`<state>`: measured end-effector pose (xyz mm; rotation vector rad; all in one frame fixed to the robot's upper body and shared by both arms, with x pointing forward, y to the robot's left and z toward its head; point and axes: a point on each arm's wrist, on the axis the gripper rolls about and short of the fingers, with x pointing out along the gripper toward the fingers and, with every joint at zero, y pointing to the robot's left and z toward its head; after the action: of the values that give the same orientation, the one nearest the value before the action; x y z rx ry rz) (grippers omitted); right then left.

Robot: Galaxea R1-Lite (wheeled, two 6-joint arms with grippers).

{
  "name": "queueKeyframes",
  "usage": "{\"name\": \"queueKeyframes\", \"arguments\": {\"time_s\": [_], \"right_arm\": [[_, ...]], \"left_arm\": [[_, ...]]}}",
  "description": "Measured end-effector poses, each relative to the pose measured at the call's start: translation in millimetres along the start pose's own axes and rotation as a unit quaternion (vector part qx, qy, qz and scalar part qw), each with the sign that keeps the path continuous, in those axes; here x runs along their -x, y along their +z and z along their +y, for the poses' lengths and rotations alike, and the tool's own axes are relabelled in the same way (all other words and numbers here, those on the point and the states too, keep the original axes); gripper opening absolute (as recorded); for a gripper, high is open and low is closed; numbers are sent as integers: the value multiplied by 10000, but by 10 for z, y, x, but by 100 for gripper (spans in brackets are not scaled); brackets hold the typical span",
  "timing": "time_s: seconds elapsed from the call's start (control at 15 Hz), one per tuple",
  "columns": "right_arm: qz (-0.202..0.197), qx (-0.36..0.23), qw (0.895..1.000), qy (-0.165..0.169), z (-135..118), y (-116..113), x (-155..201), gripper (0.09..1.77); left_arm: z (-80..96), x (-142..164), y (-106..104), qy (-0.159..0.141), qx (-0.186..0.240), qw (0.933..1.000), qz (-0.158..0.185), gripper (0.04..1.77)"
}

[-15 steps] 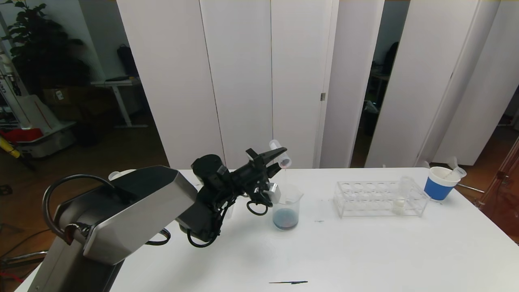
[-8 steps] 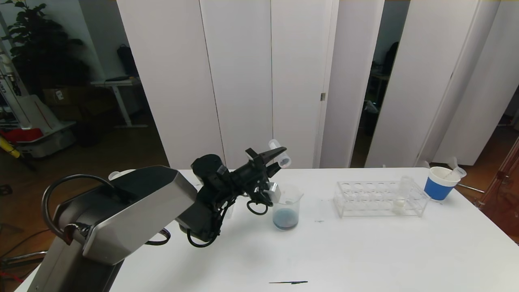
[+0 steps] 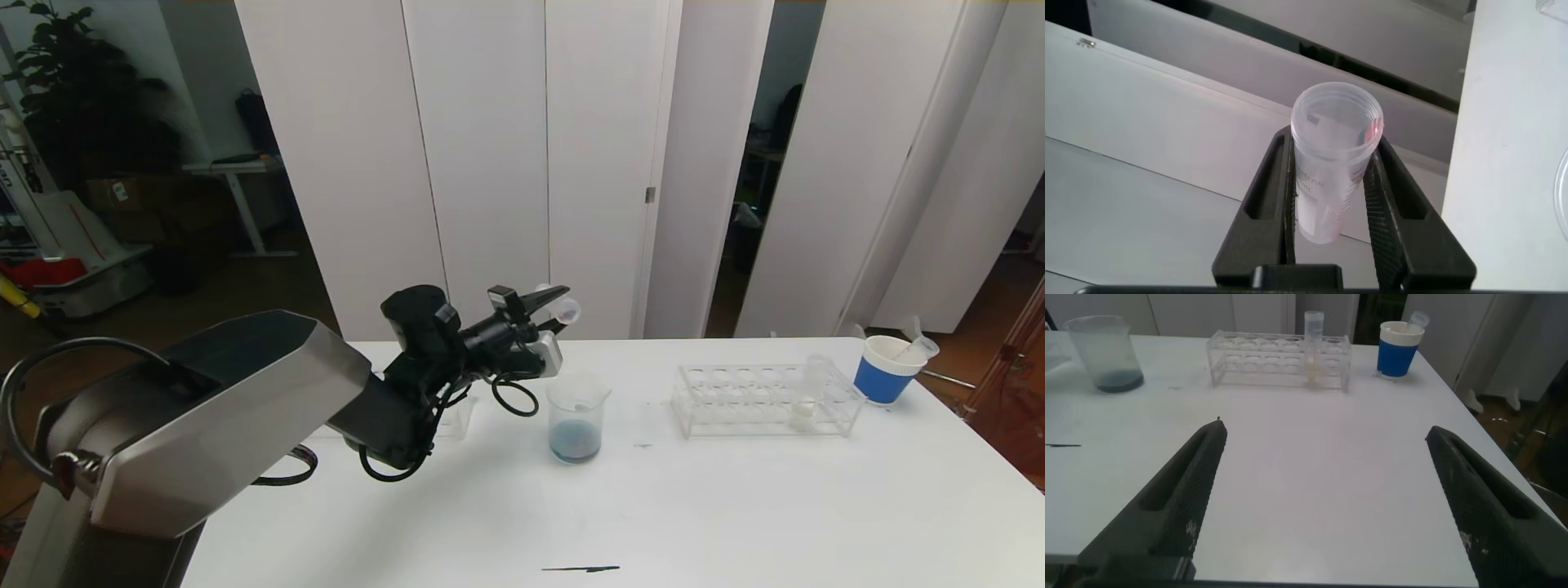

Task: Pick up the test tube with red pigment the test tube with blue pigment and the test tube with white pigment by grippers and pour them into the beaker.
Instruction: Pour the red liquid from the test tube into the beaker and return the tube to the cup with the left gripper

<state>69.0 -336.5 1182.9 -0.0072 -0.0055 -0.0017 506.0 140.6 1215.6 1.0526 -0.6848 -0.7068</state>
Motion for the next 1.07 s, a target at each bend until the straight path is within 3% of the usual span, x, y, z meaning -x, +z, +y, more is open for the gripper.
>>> {"name": "queueKeyframes", "arguments": {"time_s": [0.13, 0.2, 0.33, 0.53, 0.73, 0.93, 1.0, 1.07], "right_arm": [[2, 0, 10000, 0, 0, 0, 0, 175], [2, 0, 10000, 0, 0, 0, 0, 175], [2, 0, 10000, 0, 0, 0, 0, 175], [0, -1, 10000, 0, 0, 0, 0, 175], [0, 0, 10000, 0, 0, 0, 0, 175], [0, -1, 10000, 0, 0, 0, 0, 175], [0, 0, 10000, 0, 0, 0, 0, 175], [0, 0, 10000, 0, 0, 0, 0, 175]], "left_arm": [[122, 14, 44, -183, 802, 9960, 358, 58], [194, 23, 58, -205, 1223, 9897, 722, 58], [311, 44, 86, -263, 2211, 9657, 1334, 58], [583, 61, 203, 126, 3647, 9168, 1620, 58], [749, 85, 296, 372, 4851, 8553, 1781, 58], [798, 124, 340, 405, 5877, 7799, 2117, 58], [809, 143, 349, 428, 6004, 7655, 2275, 58], [826, 156, 353, 480, 6022, 7611, 2361, 58]]}}
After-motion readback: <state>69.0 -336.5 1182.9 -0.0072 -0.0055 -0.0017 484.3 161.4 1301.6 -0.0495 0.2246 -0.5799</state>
